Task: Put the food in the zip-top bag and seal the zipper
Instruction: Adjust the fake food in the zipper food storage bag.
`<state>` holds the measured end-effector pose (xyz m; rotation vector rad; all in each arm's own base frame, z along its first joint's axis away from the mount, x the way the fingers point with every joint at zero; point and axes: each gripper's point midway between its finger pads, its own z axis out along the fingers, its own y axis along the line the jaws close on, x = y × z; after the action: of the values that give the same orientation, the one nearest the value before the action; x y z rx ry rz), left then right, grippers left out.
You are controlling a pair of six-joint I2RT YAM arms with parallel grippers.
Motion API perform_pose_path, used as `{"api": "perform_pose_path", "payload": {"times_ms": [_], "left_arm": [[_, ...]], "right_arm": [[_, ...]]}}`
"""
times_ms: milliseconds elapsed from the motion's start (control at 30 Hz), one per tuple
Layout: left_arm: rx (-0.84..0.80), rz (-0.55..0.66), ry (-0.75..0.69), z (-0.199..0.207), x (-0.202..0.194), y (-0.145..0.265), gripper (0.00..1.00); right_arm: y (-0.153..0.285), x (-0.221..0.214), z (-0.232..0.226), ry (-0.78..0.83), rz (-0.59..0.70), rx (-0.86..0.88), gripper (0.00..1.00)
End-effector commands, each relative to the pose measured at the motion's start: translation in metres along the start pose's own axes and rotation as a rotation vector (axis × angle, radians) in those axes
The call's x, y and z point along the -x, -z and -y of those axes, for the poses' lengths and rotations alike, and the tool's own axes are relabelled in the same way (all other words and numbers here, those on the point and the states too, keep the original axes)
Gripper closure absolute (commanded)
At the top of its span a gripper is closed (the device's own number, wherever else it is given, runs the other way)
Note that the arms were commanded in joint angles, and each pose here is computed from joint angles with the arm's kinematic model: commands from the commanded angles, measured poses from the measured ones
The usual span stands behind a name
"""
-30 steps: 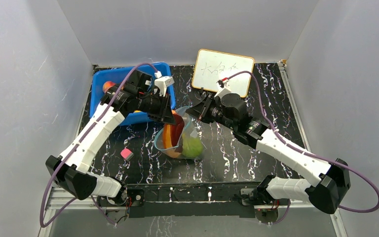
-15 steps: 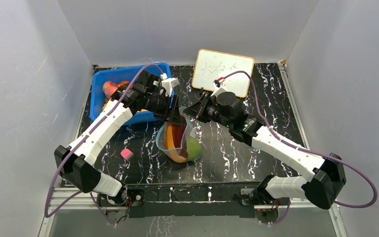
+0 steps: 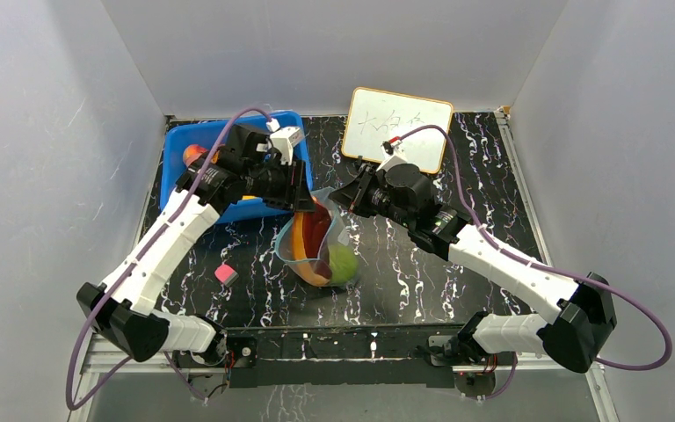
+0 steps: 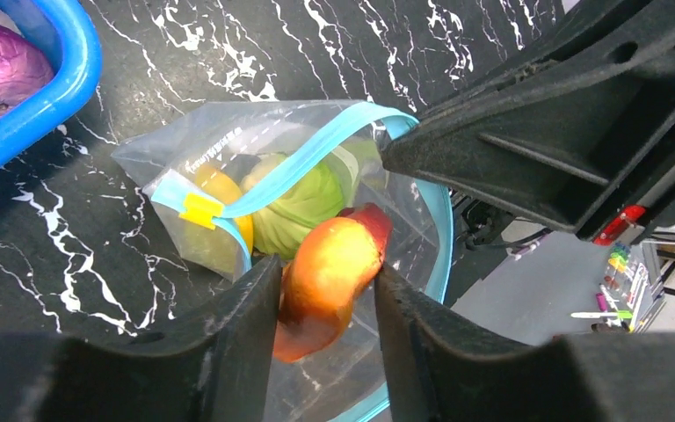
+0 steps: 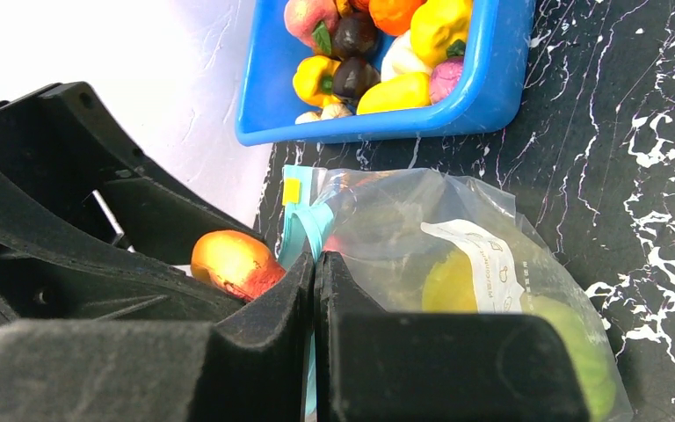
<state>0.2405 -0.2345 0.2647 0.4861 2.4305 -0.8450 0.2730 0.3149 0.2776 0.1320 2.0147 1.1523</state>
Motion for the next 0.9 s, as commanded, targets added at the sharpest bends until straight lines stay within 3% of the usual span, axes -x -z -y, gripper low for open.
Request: {"api": "perform_pose_path", "payload": {"times_ms": [0,133,267,600,867], "left_arm": [[-0.021,0.032,-0.009,0.011,-0.002,0.020,0.67],[-0.105,0.066,0.008,0.025,-0.001,0.021,1.00],[-0.127,0.083,0.038,0.029,0.005,0.016,1.00],[-0.011,-0.095,0.029,0.004,-0.004,-0.004,1.00],[0.005,-0.116,0.025,-0.001,0.003,-0.015,1.00]], "right_arm": [[0.004,0.020,-0.016,0.025,0.065,0.036,1.00],[0.002,0.019,-0.017,0.025,0.061,0.044,1.00],[0.002,0.017,-0.024,0.024,0.043,0.079,1.00],[0.015,0.029,-0.064,0.070,0.032,0.206,1.00],[0.009,0.021,-0.064,0.045,0.009,0.227,1.00]]}}
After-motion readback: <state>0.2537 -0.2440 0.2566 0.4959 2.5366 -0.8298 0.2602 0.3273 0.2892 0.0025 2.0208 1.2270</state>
